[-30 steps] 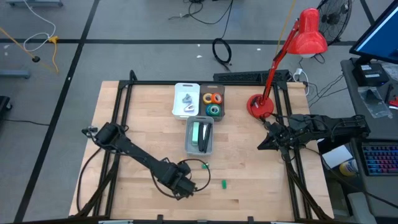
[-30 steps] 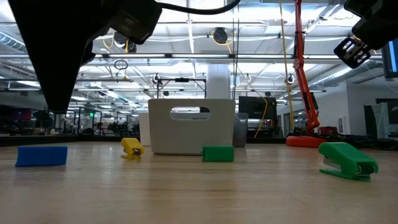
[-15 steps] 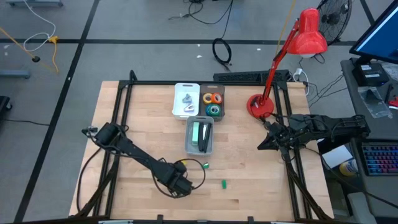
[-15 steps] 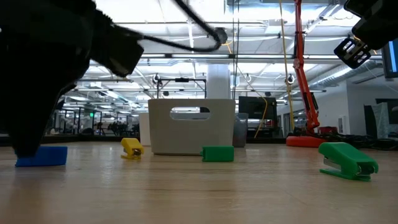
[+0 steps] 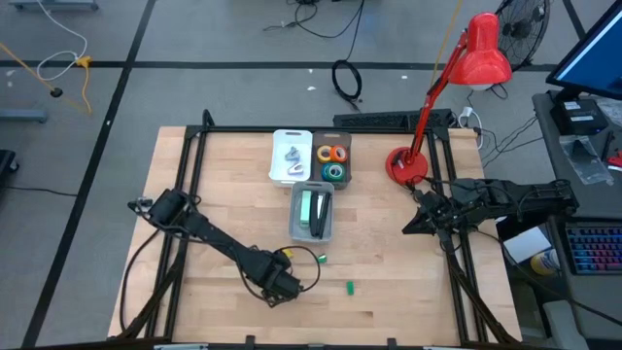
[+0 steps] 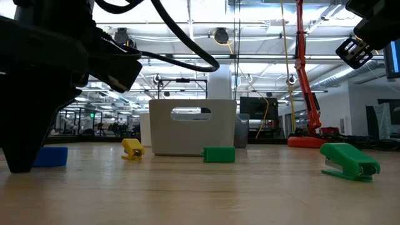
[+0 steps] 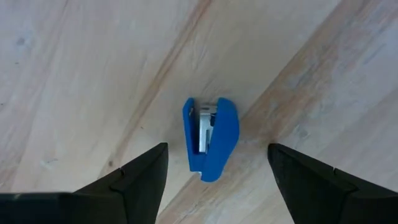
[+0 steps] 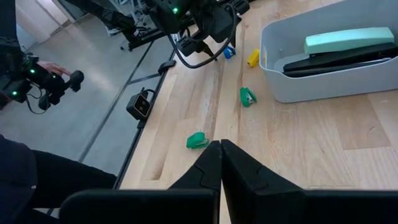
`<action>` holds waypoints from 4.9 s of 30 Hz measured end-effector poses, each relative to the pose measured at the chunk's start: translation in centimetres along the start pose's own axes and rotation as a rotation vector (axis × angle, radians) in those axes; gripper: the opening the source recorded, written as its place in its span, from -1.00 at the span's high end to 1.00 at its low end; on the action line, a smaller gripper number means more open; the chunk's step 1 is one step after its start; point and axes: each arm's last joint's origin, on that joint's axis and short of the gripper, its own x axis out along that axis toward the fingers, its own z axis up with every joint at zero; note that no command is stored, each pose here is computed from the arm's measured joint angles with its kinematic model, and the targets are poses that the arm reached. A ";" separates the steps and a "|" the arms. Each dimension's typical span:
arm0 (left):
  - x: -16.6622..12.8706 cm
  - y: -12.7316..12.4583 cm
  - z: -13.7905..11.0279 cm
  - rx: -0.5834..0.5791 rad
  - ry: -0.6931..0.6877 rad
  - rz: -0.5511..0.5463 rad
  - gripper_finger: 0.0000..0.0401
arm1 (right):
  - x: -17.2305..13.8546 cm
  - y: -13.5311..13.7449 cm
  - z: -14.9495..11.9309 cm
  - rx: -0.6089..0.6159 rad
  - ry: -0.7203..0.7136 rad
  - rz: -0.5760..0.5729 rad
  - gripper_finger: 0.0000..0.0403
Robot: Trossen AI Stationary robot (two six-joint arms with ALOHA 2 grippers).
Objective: Pick and place Stapler, Stapler remover, tape
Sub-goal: Put the blue stapler into the gray bin, then put the yellow stapler into the gray bin
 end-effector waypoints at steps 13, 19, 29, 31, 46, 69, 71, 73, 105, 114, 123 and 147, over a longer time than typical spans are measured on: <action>0.0 0.1 0.6 -0.010 -0.009 -0.022 0.35 | 0.0 0.0 0.0 0.010 -0.001 -0.001 1.00; 0.0 0.1 0.7 -0.042 -0.015 -0.019 0.60 | 0.0 0.0 0.0 0.008 -0.002 -0.003 1.00; -0.5 0.4 1.0 -0.092 -0.030 -0.033 0.66 | 0.0 0.0 0.0 0.007 -0.002 -0.004 1.00; -0.7 0.5 1.1 -0.096 -0.041 -0.036 0.65 | 0.0 0.0 0.0 0.007 -0.003 -0.004 1.00; -7.0 2.1 0.8 -0.214 -0.158 -0.195 0.65 | 0.0 0.0 0.0 0.007 -0.003 -0.004 1.00; -13.1 8.8 11.2 -0.318 -0.720 -0.387 0.64 | 0.0 0.0 0.0 0.007 -0.003 -0.005 1.00; -13.0 9.4 11.9 -0.292 -0.732 -0.373 0.64 | 0.0 0.0 0.0 0.007 -0.003 -0.005 1.00; -12.6 9.6 12.6 -0.268 -0.728 -0.378 0.64 | 0.0 0.0 0.0 0.007 -0.003 -0.005 1.00; -6.9 9.4 12.4 -0.113 -0.291 -0.306 0.64 | 0.1 -0.1 0.0 0.001 -0.005 -0.033 1.00; -6.9 9.3 12.3 0.147 -0.303 -0.304 0.64 | 0.1 -0.1 0.0 0.001 -0.005 -0.033 1.00; -6.9 9.3 12.3 0.270 -0.310 -0.301 0.64 | 0.1 -0.1 0.0 0.001 -0.005 -0.033 1.00; -8.6 10.0 13.5 0.147 -0.323 -0.342 0.10 | 0.1 -0.1 0.0 0.002 -0.004 -0.032 1.00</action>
